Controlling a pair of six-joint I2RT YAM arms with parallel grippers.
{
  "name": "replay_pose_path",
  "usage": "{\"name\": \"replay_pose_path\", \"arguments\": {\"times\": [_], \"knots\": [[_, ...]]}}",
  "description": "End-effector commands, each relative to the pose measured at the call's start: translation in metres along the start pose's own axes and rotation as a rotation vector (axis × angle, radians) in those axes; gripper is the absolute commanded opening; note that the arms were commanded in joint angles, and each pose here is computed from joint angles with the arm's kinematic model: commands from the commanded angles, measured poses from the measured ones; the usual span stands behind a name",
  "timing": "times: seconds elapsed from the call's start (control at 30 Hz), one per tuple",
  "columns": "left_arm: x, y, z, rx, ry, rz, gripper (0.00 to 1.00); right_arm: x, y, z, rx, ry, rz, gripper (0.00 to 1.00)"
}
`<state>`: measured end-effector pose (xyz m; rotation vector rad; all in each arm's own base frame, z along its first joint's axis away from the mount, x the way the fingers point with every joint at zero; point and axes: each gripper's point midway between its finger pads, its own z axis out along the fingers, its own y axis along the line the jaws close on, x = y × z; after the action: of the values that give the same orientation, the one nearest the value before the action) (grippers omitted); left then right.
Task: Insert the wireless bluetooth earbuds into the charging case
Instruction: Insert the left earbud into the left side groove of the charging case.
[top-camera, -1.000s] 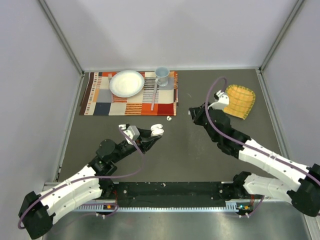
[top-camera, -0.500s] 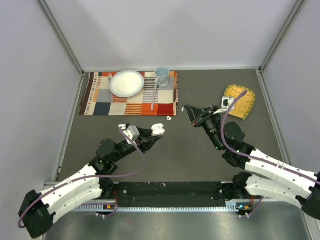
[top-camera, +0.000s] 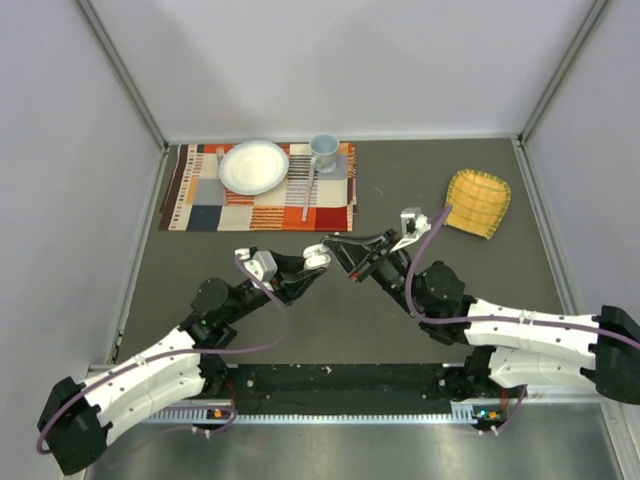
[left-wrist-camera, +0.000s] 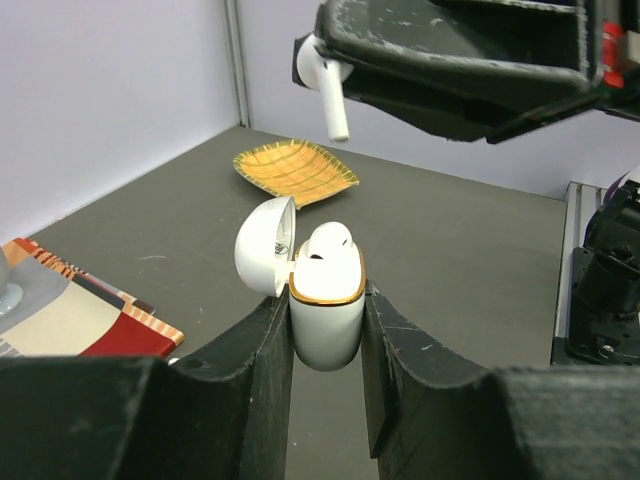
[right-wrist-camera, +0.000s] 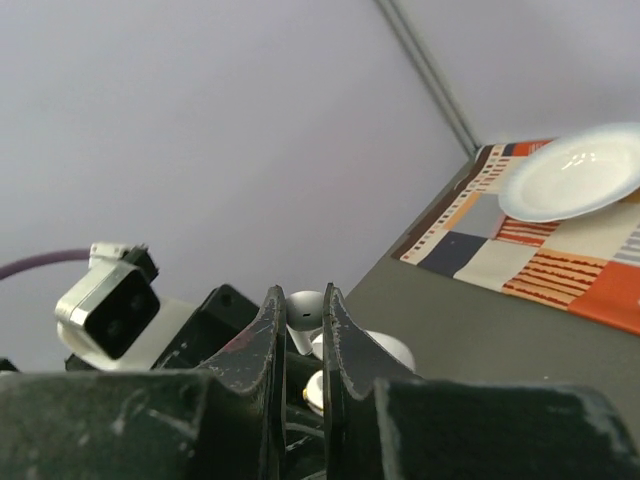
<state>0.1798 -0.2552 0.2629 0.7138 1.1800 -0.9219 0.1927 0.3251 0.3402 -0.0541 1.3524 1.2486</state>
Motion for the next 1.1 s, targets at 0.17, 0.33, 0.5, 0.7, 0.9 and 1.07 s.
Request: {"name": "replay_pose_path", "arguments": {"times": [0.17, 0.33, 0.5, 0.7, 0.9, 1.07], "knots": [[-0.031, 0.0, 0.004, 0.002, -0.101, 0.03, 0.0, 0.0, 0.045, 0.004, -0.152, -0.037, -0.007, 0.0], [-0.033, 0.002, 0.002, -0.014, -0.108, 0.036, 0.0, 0.004, 0.039, 0.003, -0.126, -0.029, -0.008, 0.0], [-0.034, 0.002, 0.002, -0.012, -0.113, 0.038, 0.0, 0.01, 0.034, 0.003, -0.101, -0.013, -0.008, 0.0], [-0.033, 0.001, 0.001, -0.012, -0.116, 0.032, 0.0, 0.019, 0.029, 0.004, -0.079, 0.009, -0.022, 0.0], [-0.037, 0.004, 0.0, -0.025, -0.126, 0.045, 0.0, 0.032, 0.029, 0.006, -0.075, 0.04, -0.021, 0.0], [-0.038, 0.003, 0.0, -0.02, -0.127, 0.042, 0.0, 0.034, 0.026, 0.008, -0.063, 0.036, -0.022, 0.0]]}}
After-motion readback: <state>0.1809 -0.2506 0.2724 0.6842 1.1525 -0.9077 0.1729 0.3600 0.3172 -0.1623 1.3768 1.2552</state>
